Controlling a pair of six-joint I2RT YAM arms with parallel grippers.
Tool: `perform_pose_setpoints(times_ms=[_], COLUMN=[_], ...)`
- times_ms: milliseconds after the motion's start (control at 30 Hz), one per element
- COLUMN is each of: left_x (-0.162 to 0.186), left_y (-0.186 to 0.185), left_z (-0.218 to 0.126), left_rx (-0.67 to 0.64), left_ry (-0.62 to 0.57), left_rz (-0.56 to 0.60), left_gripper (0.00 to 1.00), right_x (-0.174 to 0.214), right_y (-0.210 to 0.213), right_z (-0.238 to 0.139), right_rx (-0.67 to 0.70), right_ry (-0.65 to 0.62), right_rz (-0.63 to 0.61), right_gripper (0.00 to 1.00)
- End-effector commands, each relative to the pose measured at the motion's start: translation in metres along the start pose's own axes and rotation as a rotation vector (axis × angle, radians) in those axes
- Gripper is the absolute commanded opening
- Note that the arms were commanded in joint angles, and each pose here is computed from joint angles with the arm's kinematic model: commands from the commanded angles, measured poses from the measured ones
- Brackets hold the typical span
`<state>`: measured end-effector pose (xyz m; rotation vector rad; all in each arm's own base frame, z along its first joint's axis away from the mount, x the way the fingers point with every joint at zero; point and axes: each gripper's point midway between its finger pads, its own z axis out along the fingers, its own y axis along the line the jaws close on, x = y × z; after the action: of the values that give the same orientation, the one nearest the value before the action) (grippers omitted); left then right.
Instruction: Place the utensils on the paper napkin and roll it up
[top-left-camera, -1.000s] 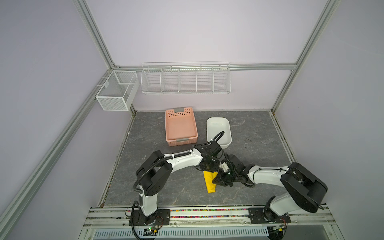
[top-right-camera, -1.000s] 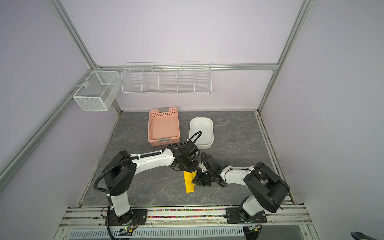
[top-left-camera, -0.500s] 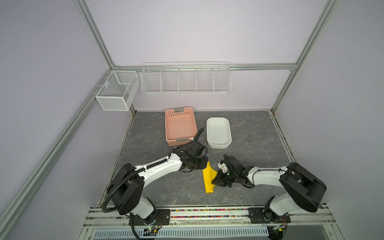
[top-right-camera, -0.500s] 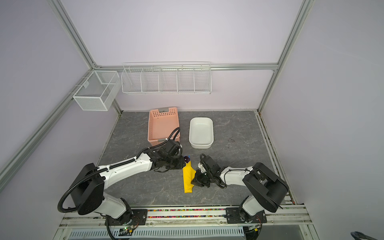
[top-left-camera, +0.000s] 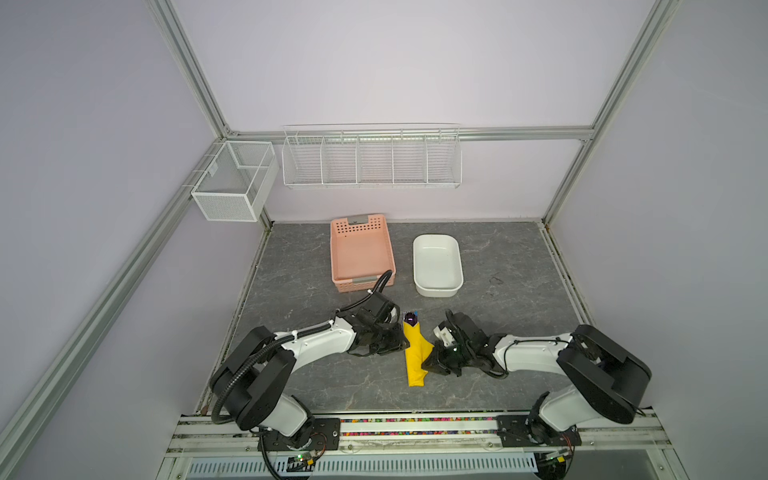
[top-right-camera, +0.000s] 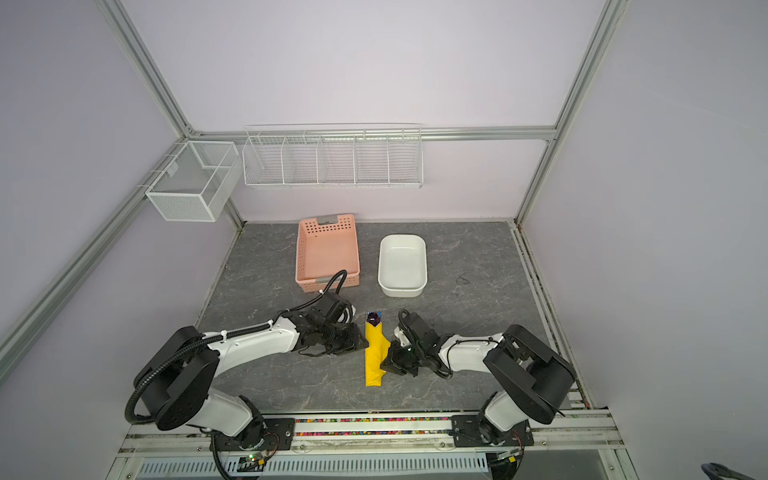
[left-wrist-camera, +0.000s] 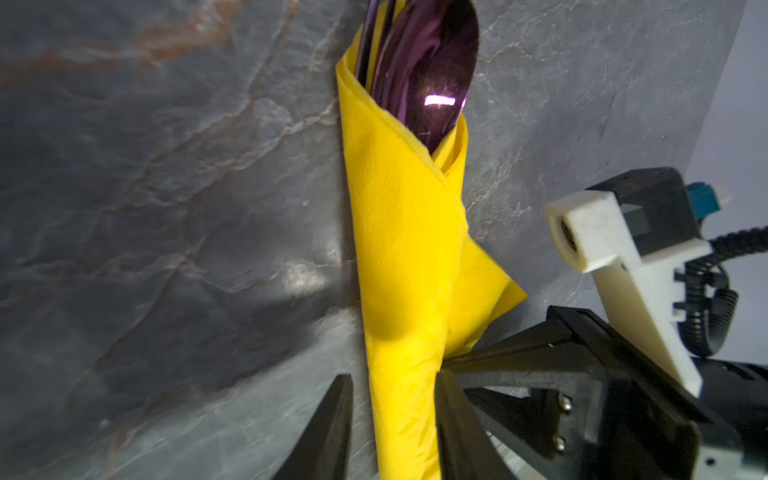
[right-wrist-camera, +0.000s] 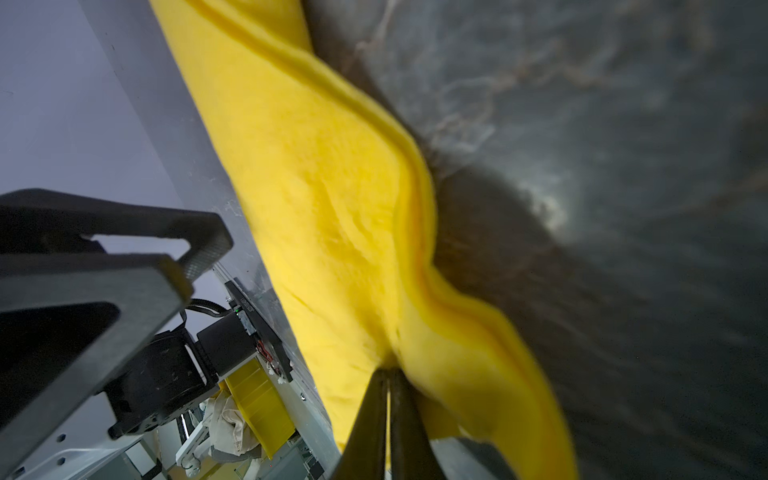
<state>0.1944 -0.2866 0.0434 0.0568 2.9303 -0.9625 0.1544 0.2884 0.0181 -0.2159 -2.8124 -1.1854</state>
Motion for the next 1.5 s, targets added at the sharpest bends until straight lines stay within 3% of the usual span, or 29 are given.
perform_pose_setpoints(times_ms=[0, 633, 1200, 1367, 1467], left_x=[0.007, 0.036, 0.039, 0.05, 0.055], left_y=[0.006, 0.021, 0.02, 0.026, 0.02], left_z=[0.007, 0.027, 0.031, 0.03, 0.029], left_rx=[0.008, 0.056, 0.043, -0.008, 0.044], left_ry=[0.034, 0.157, 0.181, 0.211, 0.219], left_rz=[-0.037, -0.11, -0.085, -0.055, -0.061], left_gripper=[0.34, 0.31, 0.26, 0.26, 0.3], right_x=[0.01, 0.009, 0.009, 0.009, 0.009], right_y=[-0.031, -0.031, -0.03, -0.03, -0.031], right_z=[0.004, 0.008, 0.01, 0.01, 0.01], right_rx=[0.098, 0.094, 0.09, 0.09, 0.089], right_ry=[0.018, 0.024, 0.03, 0.029, 0.028], right_rz=[0.075, 0.078, 0.079, 0.081, 0.085], right_gripper=[0.1, 0.09, 0.08, 0.08, 0.08])
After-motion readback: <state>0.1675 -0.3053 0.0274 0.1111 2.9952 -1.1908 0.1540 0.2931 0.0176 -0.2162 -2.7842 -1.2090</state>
